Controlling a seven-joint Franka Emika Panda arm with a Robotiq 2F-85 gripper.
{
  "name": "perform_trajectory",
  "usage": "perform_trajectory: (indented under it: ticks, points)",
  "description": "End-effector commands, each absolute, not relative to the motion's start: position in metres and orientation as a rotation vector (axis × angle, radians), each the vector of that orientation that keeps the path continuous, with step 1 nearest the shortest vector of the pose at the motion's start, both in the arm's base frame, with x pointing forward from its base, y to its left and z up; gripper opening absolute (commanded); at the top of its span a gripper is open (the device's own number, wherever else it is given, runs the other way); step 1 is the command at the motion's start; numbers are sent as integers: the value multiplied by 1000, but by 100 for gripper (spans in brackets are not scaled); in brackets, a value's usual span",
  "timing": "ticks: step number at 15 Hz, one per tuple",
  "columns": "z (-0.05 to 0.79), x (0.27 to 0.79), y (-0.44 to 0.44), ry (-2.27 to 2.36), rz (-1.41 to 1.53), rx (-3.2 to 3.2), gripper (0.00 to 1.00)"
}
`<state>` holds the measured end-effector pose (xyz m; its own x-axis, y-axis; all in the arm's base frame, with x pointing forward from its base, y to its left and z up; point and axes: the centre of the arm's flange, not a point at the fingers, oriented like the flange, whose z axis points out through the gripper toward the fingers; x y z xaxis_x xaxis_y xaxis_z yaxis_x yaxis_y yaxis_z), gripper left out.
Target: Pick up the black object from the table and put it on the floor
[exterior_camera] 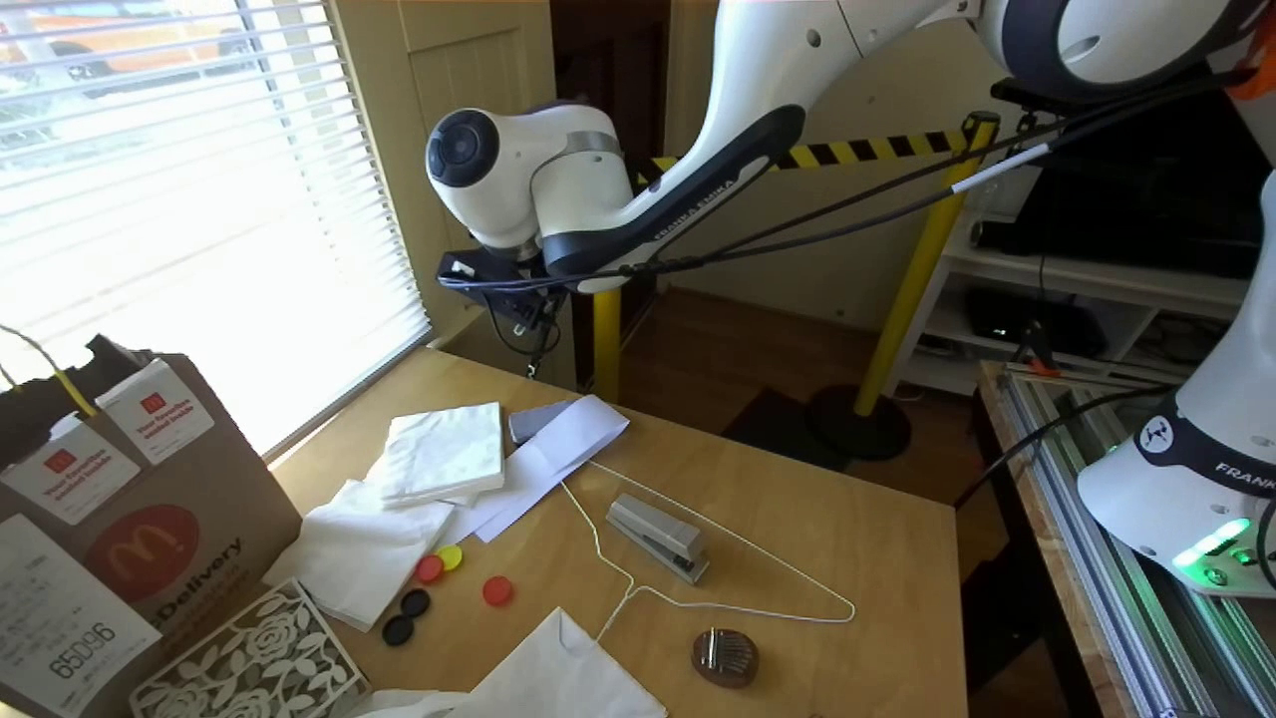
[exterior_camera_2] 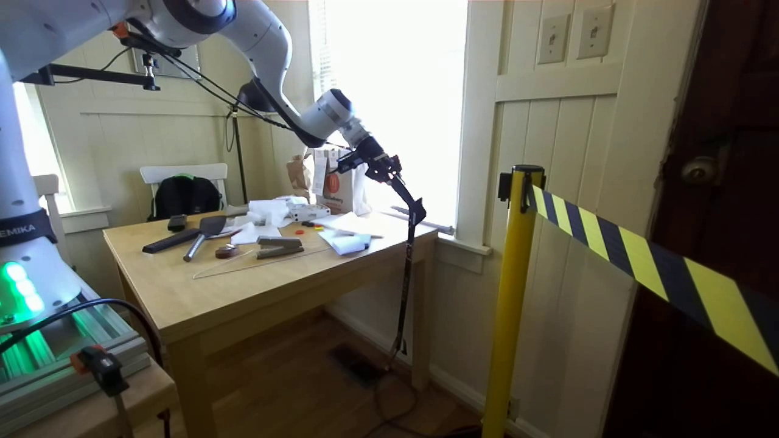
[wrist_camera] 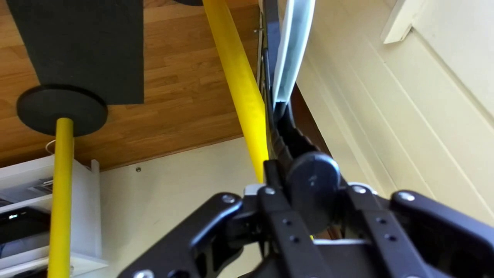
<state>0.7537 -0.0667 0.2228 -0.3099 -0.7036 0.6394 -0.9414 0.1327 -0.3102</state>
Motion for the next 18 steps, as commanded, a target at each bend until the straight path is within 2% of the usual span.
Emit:
perform_trajectory:
  ticks: [1,9,18]
  points:
    - [223,755,-67,-2078,978,1591,7]
    - [167,788,-37,-2048,921,1671,7]
    - [142,807,-20,-1873,944,1765,7]
